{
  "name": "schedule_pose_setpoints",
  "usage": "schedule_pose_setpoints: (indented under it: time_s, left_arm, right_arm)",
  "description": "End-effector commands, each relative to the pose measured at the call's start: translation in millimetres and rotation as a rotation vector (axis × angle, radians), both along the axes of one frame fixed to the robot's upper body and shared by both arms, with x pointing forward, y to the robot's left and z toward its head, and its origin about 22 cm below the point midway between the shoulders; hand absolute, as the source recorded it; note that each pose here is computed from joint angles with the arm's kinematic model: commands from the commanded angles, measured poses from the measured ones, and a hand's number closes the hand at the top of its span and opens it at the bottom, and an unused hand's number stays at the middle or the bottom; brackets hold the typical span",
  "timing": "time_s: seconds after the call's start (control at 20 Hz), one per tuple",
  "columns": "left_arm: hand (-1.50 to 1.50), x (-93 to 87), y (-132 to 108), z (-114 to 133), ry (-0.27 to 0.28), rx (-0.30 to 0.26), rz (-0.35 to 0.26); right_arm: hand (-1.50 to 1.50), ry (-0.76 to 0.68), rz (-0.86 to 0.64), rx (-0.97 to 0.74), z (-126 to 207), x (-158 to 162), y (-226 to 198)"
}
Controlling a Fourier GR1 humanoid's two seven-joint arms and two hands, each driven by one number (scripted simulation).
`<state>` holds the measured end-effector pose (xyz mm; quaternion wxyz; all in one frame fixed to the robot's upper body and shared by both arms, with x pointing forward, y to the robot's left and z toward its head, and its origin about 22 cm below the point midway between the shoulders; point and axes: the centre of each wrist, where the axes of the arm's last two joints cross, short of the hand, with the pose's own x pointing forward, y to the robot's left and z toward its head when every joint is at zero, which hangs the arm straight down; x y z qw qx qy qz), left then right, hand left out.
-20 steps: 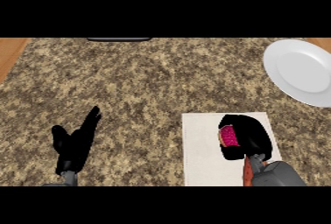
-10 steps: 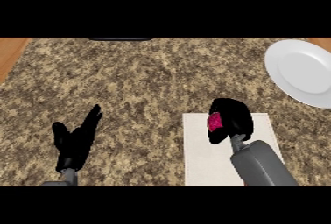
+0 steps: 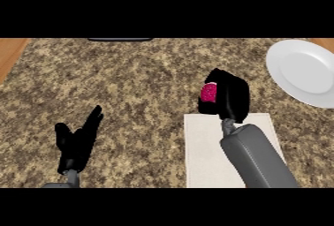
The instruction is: Pick the cupcake from the placemat and place it in the plate
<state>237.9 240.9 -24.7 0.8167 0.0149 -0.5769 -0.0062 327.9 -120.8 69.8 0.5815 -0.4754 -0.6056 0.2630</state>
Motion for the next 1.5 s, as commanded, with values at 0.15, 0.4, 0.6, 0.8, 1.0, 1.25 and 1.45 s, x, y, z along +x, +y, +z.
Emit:
schedule_pose_setpoints:
  time_s: [0.15,0.4,0.6,0.8,1.0,1.25,1.45]
  left_arm:
    - [0.00,-12.6,-16,-15,0.044,-0.034,-0.004]
    - [0.00,-4.2,5,-6,0.041,-0.031,-0.014]
    - [0.00,-4.5,-14,-8,0.018,-0.009,-0.014]
    - [0.00,5.5,-7,-5,0.031,-0.022,-0.019]
    - [0.00,-9.9,5,-3,0.040,-0.023,-0.035]
    - [0.00,-0.5,-2,2,0.042,-0.037,-0.041]
    - [0.00,-6.2,2,-6,0.030,-0.024,-0.076]
  right_arm:
    - [1.50,-0.237,-0.194,0.179,20,5,-13]
    - [1.50,-0.307,-0.272,0.290,24,14,-61]
    - [1.50,-0.423,-0.338,0.392,22,23,-105]
    - [1.50,-0.438,-0.367,0.305,20,31,-175]
    - [1.50,-0.496,-0.489,0.242,0,34,-212]
    - [1.50,-0.496,-0.540,0.241,-6,48,-256]
    - [1.50,-0.528,-0.531,0.249,7,46,-295]
